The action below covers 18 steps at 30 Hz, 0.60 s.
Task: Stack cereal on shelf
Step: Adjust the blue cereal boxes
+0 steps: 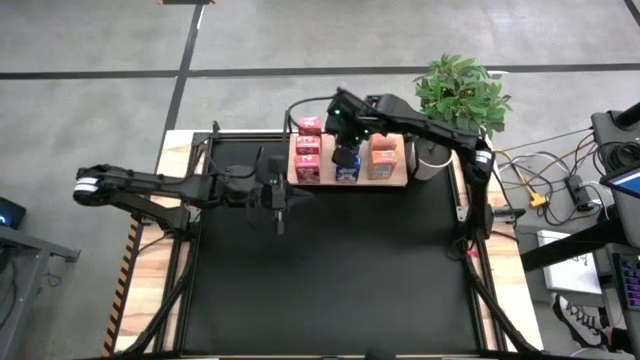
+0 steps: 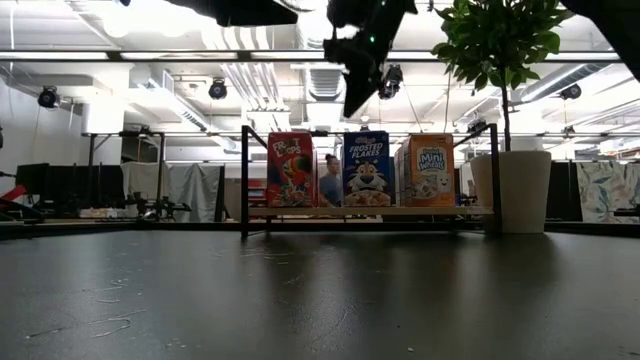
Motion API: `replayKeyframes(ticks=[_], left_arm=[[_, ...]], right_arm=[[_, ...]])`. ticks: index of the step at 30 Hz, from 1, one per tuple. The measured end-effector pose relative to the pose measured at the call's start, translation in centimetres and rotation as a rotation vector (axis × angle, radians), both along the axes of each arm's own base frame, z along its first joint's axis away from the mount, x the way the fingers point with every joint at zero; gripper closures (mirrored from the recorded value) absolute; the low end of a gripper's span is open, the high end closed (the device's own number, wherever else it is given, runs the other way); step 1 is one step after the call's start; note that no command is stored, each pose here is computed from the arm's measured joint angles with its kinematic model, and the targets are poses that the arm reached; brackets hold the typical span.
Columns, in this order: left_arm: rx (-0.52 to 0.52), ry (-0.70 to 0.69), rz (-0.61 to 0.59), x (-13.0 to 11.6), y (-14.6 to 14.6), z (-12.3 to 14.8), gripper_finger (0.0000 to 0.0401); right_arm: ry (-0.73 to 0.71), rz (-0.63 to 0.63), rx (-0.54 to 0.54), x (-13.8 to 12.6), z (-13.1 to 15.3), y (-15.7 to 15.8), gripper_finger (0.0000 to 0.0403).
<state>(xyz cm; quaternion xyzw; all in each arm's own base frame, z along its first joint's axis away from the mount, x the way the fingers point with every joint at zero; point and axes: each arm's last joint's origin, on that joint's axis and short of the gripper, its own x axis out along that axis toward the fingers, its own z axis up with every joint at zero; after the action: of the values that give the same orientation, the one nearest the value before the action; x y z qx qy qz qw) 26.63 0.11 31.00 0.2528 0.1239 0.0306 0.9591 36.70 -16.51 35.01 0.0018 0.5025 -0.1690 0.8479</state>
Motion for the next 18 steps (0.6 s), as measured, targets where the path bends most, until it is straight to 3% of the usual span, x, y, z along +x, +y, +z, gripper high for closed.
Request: replayKeyframes(ticks=[18], left_arm=[[-0.009,-0.033,0.053,-1.9,1.3,0.1,0.0401]], right_arm=[[0.029,-0.008,-0.010,0.5,-3.7,-2.6,0.0392]])
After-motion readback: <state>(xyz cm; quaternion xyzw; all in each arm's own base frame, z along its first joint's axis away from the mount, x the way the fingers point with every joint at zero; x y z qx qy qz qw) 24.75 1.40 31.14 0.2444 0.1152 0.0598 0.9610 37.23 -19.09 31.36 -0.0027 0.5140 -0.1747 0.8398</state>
